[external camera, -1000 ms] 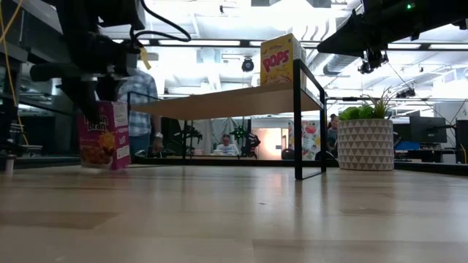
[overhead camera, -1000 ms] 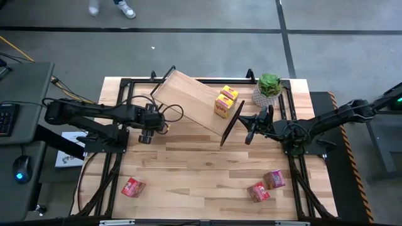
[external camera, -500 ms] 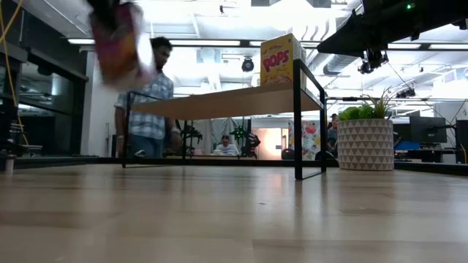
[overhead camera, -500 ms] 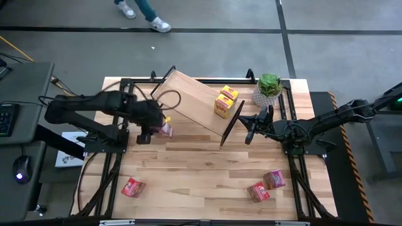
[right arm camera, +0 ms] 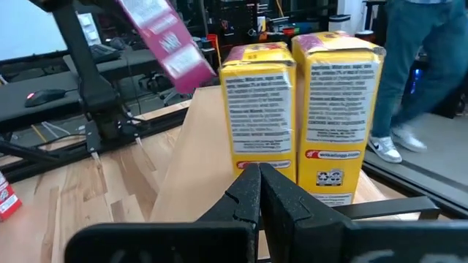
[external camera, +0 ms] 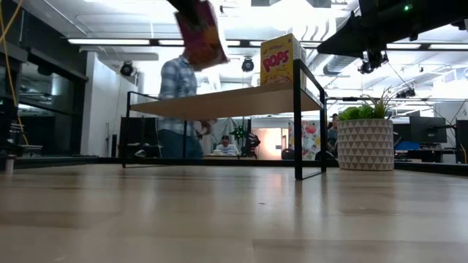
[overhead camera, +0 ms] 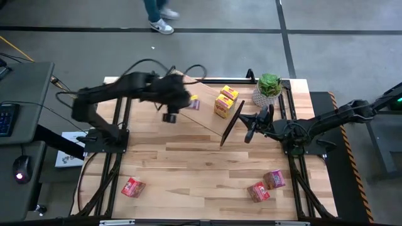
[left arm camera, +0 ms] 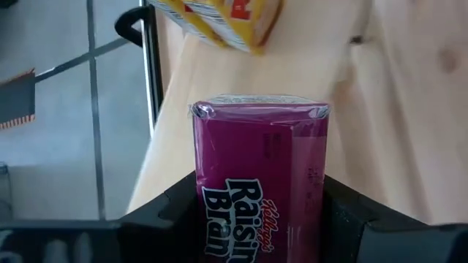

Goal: Stack cereal on shelf
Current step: Put the top left purple cereal box on the shelf

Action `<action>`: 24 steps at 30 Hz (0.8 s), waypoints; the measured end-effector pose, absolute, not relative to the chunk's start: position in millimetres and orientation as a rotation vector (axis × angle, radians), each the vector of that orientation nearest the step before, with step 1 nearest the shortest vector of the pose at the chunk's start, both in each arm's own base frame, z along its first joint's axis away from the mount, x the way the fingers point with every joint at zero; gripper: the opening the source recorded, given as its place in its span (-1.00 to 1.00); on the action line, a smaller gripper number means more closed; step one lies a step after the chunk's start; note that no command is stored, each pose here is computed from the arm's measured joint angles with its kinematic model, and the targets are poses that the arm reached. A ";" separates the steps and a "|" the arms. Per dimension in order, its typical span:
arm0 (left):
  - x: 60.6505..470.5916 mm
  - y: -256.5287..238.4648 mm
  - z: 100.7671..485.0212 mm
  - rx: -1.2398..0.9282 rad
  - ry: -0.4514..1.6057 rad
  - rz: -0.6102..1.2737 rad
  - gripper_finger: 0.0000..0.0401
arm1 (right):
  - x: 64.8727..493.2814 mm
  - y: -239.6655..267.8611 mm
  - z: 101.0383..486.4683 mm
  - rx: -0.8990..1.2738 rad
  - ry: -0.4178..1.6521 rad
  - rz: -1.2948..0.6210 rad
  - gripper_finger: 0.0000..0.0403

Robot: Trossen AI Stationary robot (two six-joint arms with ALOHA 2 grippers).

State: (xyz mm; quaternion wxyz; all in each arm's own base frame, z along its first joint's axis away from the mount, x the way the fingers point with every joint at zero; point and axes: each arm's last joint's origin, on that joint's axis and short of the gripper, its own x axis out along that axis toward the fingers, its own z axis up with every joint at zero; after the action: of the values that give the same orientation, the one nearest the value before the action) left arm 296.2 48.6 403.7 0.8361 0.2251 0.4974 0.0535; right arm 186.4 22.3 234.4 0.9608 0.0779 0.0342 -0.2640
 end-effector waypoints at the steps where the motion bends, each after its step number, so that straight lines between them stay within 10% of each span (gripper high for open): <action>1: 304.2 53.0 401.3 0.487 1.070 0.106 -0.10 | 186.6 21.5 234.3 0.166 0.069 -0.533 -1.00; 24: 374.2 91.4 359.1 0.790 1.139 0.046 -0.10 | 187.5 20.3 231.3 0.207 0.094 -0.484 -1.00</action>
State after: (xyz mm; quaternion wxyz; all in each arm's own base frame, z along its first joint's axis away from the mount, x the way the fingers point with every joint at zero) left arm 374.2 91.4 359.1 0.7690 0.3641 0.5249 0.0211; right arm 187.5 20.3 231.3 0.9644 0.1024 0.0463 -0.2392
